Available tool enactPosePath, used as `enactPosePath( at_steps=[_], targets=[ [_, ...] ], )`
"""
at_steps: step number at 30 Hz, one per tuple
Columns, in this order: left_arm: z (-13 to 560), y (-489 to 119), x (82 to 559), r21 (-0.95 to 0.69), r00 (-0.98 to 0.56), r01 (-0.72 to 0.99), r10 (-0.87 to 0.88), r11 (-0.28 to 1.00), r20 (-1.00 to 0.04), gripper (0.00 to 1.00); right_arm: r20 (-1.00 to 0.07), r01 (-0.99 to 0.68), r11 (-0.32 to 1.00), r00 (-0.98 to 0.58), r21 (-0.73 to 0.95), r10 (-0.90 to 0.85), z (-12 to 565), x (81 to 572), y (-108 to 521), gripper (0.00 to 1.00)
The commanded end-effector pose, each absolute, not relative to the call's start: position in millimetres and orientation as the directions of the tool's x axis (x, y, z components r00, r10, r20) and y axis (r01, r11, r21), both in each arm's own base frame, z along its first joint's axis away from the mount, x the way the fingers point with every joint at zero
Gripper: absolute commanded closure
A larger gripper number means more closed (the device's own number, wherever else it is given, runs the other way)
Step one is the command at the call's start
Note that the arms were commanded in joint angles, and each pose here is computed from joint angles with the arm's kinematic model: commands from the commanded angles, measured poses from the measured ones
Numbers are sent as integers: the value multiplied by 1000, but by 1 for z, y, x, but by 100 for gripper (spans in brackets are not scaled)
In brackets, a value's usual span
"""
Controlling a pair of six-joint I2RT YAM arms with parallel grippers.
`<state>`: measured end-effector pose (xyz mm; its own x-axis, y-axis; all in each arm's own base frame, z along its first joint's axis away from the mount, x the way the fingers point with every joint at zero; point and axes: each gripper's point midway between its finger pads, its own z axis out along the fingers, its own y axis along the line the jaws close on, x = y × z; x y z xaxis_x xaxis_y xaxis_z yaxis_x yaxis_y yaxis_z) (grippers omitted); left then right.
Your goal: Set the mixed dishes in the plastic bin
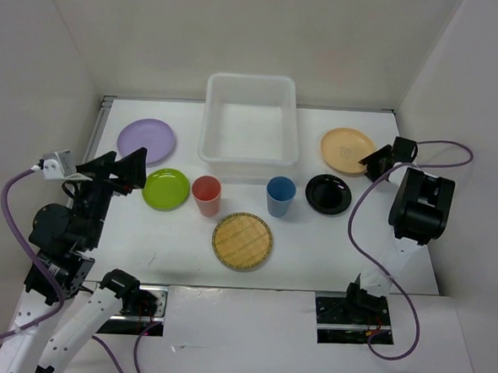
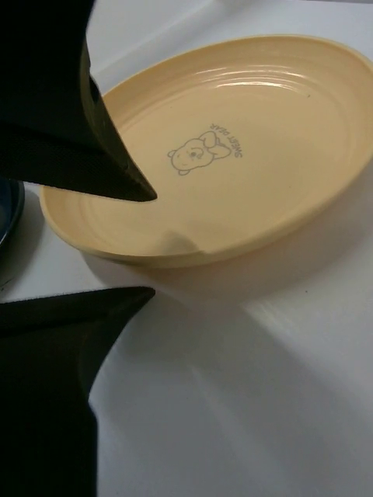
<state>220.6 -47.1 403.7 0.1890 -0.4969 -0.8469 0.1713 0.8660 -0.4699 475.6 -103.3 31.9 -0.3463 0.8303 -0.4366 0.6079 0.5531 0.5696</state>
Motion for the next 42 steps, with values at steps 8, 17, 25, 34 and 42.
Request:
enactPosePath(
  at_steps=[8, 17, 25, 34, 42],
  targets=[
    [428, -38, 212, -469, 243, 164, -496, 868, -834, 0, -461, 637, 536, -302, 554, 834, 27, 497, -119, 78],
    [423, -37, 212, -483, 222, 148, -505, 863, -834, 0, -507, 657, 539, -265, 528, 820, 76, 493, -125, 100],
    [426, -44, 214, -489, 190, 171, -516, 855, -835, 0, -593, 532, 584, -177, 614, 785, 197, 497, -96, 100],
    [423, -52, 211, -493, 153, 201, -524, 846, -838, 0, -660, 306, 696, -226, 650, 716, 281, 504, 19, 100],
    [425, -59, 205, -499, 125, 245, -538, 831, -834, 0, -701, 137, 785, -377, 604, 605, 291, 524, 162, 100]
  ],
)
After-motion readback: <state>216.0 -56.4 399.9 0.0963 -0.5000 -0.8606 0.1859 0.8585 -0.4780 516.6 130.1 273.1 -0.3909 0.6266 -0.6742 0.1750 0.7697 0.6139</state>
